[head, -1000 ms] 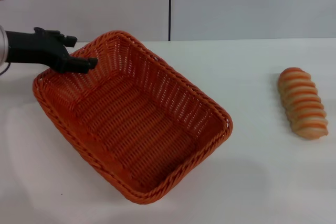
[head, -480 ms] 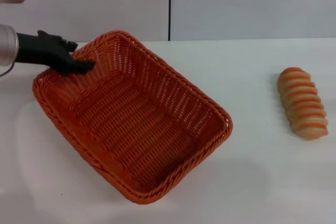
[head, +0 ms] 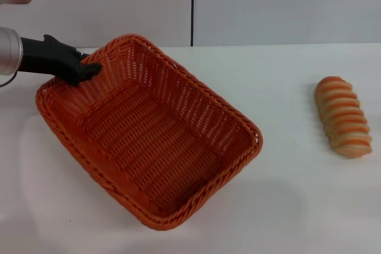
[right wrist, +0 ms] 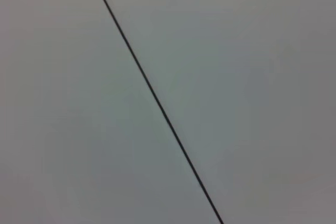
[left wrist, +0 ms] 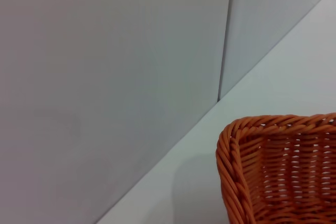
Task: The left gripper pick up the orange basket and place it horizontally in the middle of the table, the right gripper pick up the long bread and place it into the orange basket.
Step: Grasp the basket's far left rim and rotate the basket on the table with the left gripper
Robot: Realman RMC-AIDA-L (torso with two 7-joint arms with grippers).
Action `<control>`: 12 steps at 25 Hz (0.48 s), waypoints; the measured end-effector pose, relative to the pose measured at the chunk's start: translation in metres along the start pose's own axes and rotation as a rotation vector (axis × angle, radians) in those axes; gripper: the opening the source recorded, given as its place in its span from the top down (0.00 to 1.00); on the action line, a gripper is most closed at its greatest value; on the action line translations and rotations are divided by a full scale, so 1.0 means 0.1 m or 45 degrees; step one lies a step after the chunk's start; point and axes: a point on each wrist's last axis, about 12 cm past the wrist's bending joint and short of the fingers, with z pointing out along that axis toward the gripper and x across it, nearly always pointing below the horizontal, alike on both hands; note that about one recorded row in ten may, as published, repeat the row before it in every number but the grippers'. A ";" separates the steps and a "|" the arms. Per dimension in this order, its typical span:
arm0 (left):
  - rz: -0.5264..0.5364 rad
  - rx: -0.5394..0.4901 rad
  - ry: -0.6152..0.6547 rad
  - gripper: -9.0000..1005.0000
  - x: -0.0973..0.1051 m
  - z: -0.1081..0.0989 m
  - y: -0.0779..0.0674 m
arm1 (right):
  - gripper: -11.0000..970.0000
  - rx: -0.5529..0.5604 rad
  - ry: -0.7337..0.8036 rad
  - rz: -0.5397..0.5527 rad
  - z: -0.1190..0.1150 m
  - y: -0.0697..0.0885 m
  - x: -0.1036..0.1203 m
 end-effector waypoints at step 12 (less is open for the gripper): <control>-0.157 0.065 -0.034 0.81 0.04 -0.11 0.01 | 0.32 -0.007 -0.002 -0.001 0.03 0.00 -0.01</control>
